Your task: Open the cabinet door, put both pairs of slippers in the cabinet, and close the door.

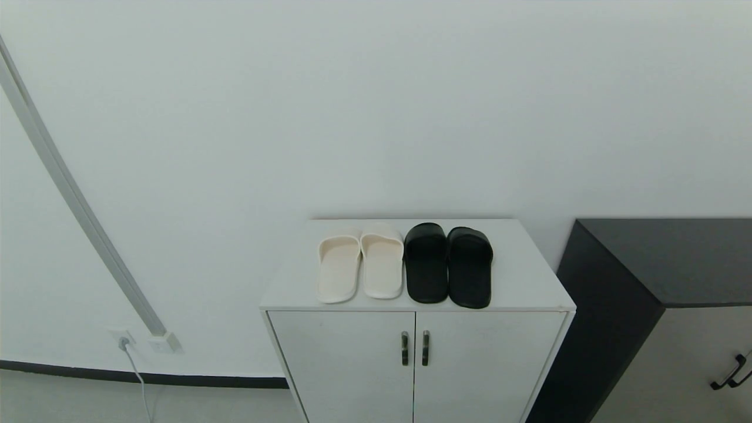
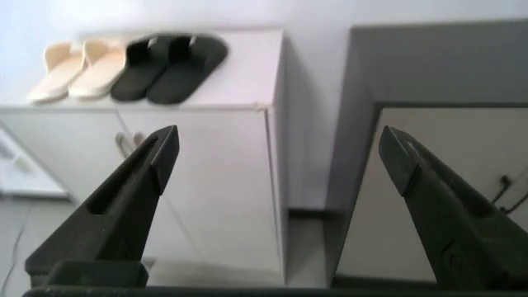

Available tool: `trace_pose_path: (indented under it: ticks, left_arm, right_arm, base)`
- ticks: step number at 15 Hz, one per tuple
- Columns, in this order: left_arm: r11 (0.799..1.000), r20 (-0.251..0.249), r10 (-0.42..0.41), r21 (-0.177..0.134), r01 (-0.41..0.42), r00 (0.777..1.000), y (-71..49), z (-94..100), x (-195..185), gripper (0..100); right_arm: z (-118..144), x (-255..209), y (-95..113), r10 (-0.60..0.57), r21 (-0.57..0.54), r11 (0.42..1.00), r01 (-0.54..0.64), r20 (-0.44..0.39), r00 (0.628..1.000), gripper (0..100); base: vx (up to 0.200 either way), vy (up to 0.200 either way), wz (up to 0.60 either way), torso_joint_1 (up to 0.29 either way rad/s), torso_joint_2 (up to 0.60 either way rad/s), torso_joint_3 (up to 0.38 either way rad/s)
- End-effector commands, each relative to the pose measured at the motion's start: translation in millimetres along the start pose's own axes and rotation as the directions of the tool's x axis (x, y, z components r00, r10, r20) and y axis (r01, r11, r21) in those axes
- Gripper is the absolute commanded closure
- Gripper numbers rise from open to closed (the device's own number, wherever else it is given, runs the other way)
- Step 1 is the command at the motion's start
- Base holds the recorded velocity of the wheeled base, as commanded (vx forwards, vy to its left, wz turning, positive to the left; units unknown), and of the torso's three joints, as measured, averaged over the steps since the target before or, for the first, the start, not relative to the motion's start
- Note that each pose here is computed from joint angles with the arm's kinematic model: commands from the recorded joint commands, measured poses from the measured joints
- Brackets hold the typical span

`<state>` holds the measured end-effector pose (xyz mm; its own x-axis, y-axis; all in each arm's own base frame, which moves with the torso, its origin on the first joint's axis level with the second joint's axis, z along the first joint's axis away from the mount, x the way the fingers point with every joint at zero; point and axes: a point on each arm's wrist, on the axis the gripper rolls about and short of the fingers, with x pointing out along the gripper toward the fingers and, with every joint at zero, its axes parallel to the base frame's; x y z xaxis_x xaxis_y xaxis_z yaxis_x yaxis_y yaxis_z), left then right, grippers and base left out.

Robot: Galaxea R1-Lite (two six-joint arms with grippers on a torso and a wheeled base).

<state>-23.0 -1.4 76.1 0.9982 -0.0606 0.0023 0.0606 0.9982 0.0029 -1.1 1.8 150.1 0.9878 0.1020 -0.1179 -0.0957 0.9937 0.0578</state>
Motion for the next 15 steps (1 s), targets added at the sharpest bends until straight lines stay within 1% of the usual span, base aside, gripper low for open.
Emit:
trace_pose_path:
  ticks: [1, 2, 3, 4, 5, 6, 7, 8, 9, 10, 11, 12, 14, 15]
  left_arm:
    - [1.0, -0.001, 0.001, 0.003, -0.001, 1.0, 0.0, -0.2, 0.1, 100]
    - [1.0, -0.001, -0.001, 0.005, 0.001, 1.0, 0.0, -0.2, 0.1, 100]
    - [1.0, -0.001, -0.001, 0.003, 0.001, 1.0, 0.0, -0.2, 0.1, 100]
    - [1.0, -0.001, -0.001, 0.003, 0.001, 1.0, 0.0, -0.2, 0.1, 100]
    - [1.0, -0.001, 0.001, 0.003, -0.001, 1.0, 0.0, -0.2, 0.1, 100]
    - [1.0, -0.001, 0.001, 0.0, -0.001, 1.0, 0.0, -0.2, 0.1, 100]
    - [1.0, -0.001, 0.004, -0.003, -0.004, 1.0, 0.1, -0.2, 0.1, 100]
    - [1.0, -0.001, 0.002, -0.003, -0.002, 1.0, 0.1, -0.2, 0.1, 100]
    - [1.0, -0.001, 0.002, -0.003, -0.002, 1.0, 0.1, -0.2, 0.1, 100]
    - [1.0, -0.001, 0.002, -0.003, -0.002, 1.0, 0.1, -0.2, 0.1, 100]
    - [1.0, -0.001, 0.002, -0.003, -0.002, 1.0, 0.1, -0.2, 0.1, 100]
    - [1.0, -0.001, 0.004, -0.001, -0.004, 1.0, 0.1, -0.2, 0.1, 100]
    - [1.0, -0.002, 0.005, -0.003, -0.005, 1.0, 0.1, -0.2, 0.2, 100]
    - [1.0, -0.001, 0.005, -0.003, -0.005, 1.0, 0.1, -0.2, 0.1, 100]
  right_arm:
    - [19.7, 72.3, 2.5, 0.124, 0.02, 0.992, -0.123, -0.257, 0.958, 0]
    - [27.7, 95.7, 8.6, 0.164, 0.042, 0.986, -0.159, -0.252, 0.954, 0]
    - [30.9, 109.2, 14.2, 0.172, 0.05, 0.985, -0.165, -0.251, 0.952, 0]
    - [36.7, 129.6, 32.7, 0.174, 0.056, 0.985, -0.165, -0.251, 0.952, 0]
    - [40.5, 137.6, 47.1, 0.181, 0.073, 0.983, -0.168, -0.249, 0.951, 0]
    - [47.7, 147.4, 73.0, 0.209, 0.102, 0.977, -0.189, -0.249, 0.946, 0]
    - [53.6, 155.2, 89.8, 0.221, 0.102, 0.974, -0.202, -0.244, 0.944, 0]
    - [58.4, 162.0, 102.2, 0.232, 0.102, 0.972, -0.213, -0.239, 0.943, 0]
    - [64.4, 176.6, 129.8, 0.254, 0.1, 0.967, -0.236, -0.238, 0.937, 0]
    - [66.4, 183.3, 139.5, 0.247, 0.094, 0.968, -0.231, -0.236, 0.94, 0]
    - [66.4, 200.0, 162.0, 0.232, 0.075, 0.973, -0.22, -0.24, 0.943, 0]
    - [62.7, 212.4, 176.6, 0.236, 0.066, 0.972, -0.227, -0.253, 0.938, 0]
    - [52.8, 237.6, 196.2, 0.218, 0.054, 0.976, -0.212, -0.274, 0.937, 0]
    - [48.7, 252.1, 204.1, 0.191, 0.048, 0.982, -0.185, -0.273, 0.943, 0]
  base:
    - [0.0, 0.0, 0.0, 0.0, 0.0, 0.0]
    - [0.0, 0.0, 0.0, 0.0, 0.0, 0.0]
    - [0.0, 0.0, 0.0, 0.0, 0.0, 0.0]
    - [0.0, 0.0, 0.0, 0.0, 0.0, 0.0]
    - [0.0, 0.0, 0.0, 0.0, 0.0, 0.0]
    - [0.0, 0.0, 0.0, 0.0, 0.0, 0.0]
    - [0.0, 0.0, 0.0, 0.0, 0.0, 0.0]
    - [0.0, 0.0, 0.0, 0.0, 0.0, 0.0]
    - [0.0, 0.0, 0.0, 0.0, 0.0, 0.0]
    - [0.0, 0.0, 0.0, 0.0, 0.0, 0.0]
    - [0.0, 0.0, 0.0, 0.0, 0.0, 0.0]
    - [0.0, 0.0, 0.0, 0.0, 0.0, 0.0]
    - [0.0, 0.0, 0.0, 0.0, 0.0, 0.0]
    - [0.0, 0.0, 0.0, 0.0, 0.0, 0.0]
